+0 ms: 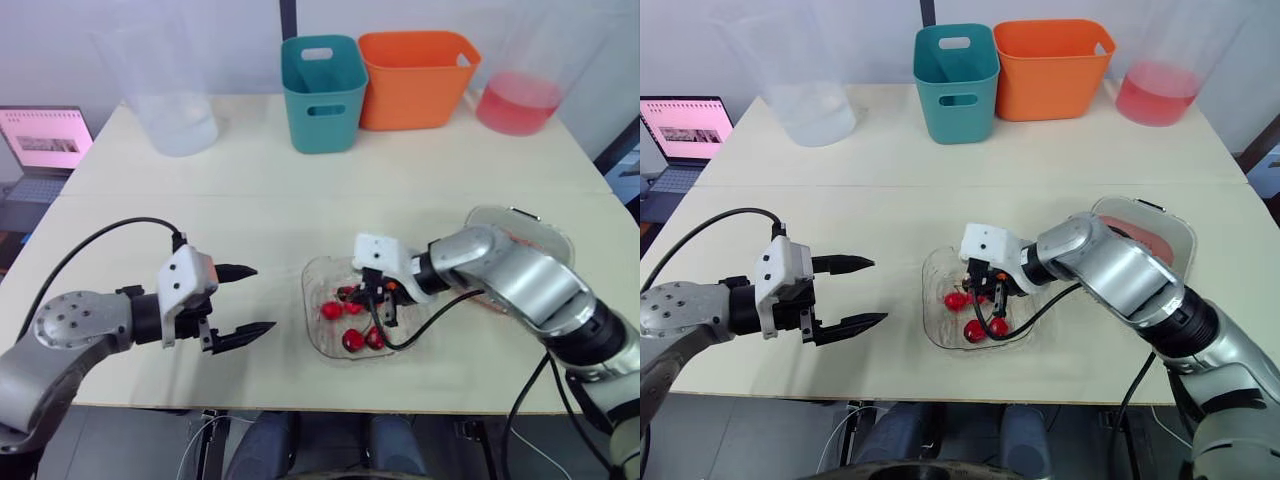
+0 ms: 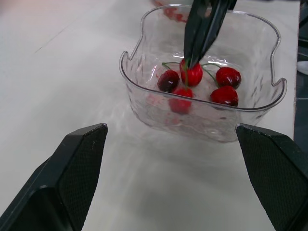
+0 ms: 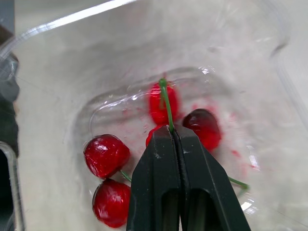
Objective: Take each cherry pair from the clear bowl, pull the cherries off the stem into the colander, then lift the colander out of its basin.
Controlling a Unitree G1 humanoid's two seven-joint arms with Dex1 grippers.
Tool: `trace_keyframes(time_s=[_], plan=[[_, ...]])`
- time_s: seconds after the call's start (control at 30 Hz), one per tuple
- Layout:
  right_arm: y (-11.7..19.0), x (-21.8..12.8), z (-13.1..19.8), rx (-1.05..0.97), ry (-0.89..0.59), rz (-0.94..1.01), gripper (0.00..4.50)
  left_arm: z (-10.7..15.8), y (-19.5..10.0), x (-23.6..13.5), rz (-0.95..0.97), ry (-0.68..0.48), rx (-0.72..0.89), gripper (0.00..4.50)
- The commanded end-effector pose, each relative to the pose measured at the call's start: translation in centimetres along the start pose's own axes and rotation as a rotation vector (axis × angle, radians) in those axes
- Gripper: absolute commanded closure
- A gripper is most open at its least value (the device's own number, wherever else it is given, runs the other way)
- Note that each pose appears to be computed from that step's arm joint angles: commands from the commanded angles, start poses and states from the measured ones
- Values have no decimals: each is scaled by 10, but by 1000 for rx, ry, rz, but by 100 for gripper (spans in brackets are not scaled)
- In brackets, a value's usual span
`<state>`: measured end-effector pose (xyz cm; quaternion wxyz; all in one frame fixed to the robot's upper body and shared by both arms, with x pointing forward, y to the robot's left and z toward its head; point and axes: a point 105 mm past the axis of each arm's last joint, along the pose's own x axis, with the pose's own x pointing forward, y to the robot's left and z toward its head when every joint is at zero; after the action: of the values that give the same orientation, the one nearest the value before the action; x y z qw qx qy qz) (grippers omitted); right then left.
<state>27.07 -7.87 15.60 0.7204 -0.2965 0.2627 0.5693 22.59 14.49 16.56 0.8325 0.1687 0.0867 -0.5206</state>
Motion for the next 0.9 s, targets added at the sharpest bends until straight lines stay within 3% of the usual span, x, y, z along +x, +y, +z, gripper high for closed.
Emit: trace_keyframes(time_s=[0.03, 0.33, 0.47, 0.63, 0.9], plan=[[1, -13, 11, 5, -47, -5, 448, 6, 2, 0, 2, -24, 31, 0], [-2, -13, 12, 63, -69, -13, 448, 11, 5, 3, -1, -52, 25, 0], [-6, -18, 19, 4, -103, -34, 448, 39, 15, 4, 17, -220, -86, 0], [-26, -51, 52, -103, -210, -119, 448, 83, 29, 2, -45, -373, -125, 0], [-34, -79, 92, -174, -346, -161, 448, 119, 53, 10, -140, -399, -34, 0]])
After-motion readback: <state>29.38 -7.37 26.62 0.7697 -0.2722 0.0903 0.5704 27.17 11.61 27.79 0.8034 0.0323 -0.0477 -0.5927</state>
